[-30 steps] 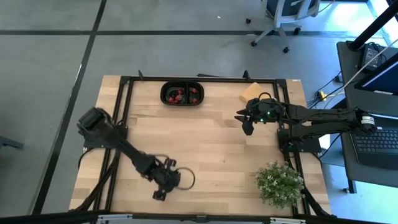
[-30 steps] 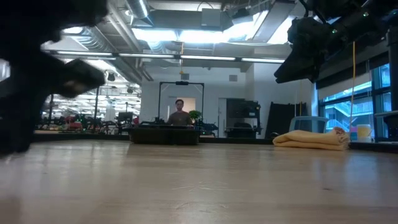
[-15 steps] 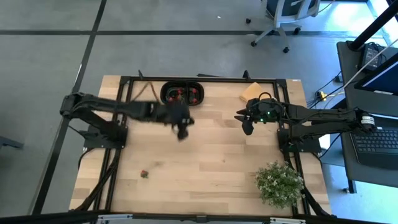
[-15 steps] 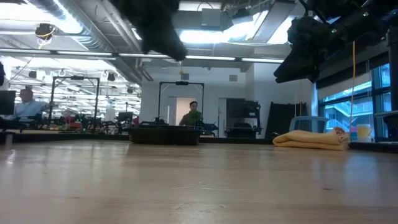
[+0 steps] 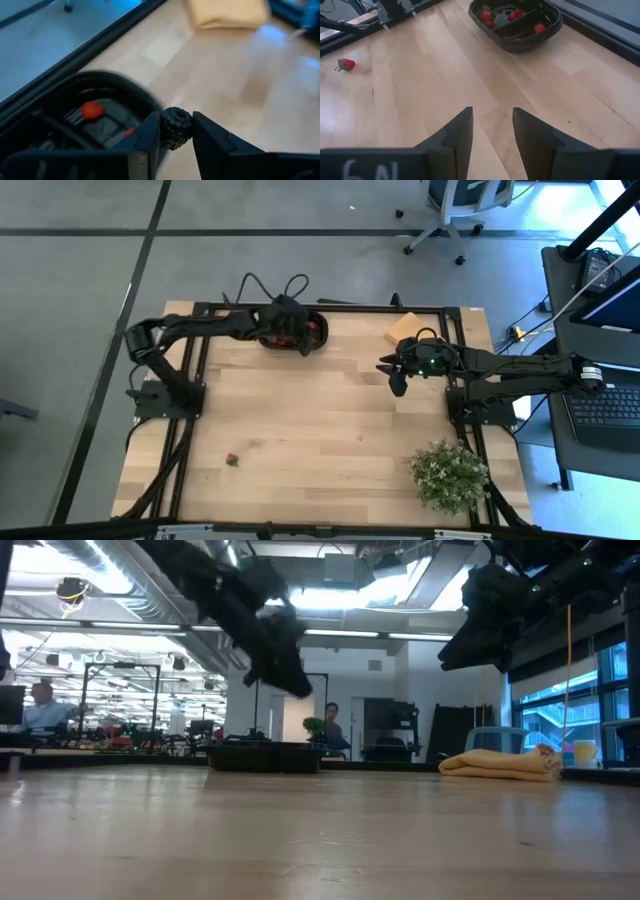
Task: Pick and placing Produce into tupperware
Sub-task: Put the blackberry into the black bin, then put the strawberry into the black bin
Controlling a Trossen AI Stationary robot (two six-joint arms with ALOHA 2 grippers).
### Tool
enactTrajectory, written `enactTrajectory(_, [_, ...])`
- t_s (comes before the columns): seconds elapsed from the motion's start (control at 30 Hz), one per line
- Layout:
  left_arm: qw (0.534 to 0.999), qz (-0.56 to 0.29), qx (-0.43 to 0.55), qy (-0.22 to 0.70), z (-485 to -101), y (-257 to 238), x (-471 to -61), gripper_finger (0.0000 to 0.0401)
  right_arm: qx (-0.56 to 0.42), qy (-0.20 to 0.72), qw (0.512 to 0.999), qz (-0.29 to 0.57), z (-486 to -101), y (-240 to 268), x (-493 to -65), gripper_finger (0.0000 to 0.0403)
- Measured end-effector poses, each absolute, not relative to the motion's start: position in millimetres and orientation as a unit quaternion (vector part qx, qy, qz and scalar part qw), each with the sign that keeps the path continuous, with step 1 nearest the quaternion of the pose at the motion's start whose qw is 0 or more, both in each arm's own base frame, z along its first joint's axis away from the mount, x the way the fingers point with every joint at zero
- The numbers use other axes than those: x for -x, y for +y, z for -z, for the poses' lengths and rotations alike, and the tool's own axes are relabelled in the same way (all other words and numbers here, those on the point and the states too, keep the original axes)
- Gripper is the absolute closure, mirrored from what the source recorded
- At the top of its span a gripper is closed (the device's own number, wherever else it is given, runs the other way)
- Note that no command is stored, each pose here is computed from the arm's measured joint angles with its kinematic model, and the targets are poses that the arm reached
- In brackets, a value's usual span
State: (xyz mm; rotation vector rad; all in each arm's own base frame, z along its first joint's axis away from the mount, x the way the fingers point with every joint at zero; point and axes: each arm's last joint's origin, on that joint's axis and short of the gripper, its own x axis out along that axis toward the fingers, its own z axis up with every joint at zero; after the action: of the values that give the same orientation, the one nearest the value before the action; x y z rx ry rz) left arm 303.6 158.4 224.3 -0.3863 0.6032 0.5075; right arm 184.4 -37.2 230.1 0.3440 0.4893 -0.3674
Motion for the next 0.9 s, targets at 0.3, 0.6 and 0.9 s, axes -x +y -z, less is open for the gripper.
enactTrajectory(0.3, [0.883, -0.279, 0.218, 0.309, -175, 189, -314, 0.0314, -0.155, 0.243, 0.941, 0.177, -230, -37, -184, 0.0262])
enactTrajectory(0.6, [0.875, -0.291, 0.224, 0.315, -162, 191, -316, 0.0304, -0.154, 0.244, 0.941, 0.177, -230, -37, -184, 0.0262])
enactTrajectory(0.9, [0.879, -0.292, 0.221, 0.304, -164, 192, -318, 0.0263, -0.154, 0.244, 0.941, 0.177, -230, -37, -184, 0.0262])
